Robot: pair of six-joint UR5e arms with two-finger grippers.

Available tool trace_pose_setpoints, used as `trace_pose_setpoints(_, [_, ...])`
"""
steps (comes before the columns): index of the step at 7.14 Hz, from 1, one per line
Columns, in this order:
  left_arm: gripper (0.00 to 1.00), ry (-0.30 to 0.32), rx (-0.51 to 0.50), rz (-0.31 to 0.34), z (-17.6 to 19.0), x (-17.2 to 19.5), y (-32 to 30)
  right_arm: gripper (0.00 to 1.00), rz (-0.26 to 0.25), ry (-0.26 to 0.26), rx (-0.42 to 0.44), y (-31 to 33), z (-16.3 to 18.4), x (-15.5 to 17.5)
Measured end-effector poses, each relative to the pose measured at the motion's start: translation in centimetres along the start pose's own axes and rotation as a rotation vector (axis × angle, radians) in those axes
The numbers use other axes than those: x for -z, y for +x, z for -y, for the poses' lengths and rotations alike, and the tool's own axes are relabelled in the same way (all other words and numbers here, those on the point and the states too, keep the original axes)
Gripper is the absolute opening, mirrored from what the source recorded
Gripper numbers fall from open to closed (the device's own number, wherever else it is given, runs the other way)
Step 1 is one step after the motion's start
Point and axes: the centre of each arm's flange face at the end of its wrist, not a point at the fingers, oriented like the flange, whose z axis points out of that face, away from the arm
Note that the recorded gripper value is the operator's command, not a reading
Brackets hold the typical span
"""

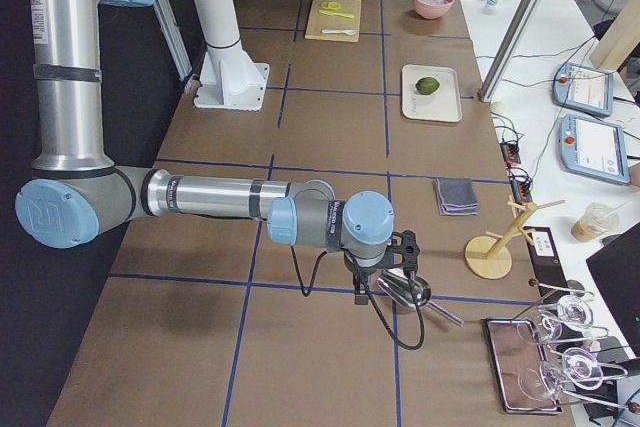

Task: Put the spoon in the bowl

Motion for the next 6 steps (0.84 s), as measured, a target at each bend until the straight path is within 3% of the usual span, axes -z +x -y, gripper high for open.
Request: trace_pose_setpoints(6, [1.0, 0.003, -0.001, 0.001, 0.15, 0.15, 0.09, 1.0, -0.004, 0.008, 0.009, -0.37, 0.0, 0.39])
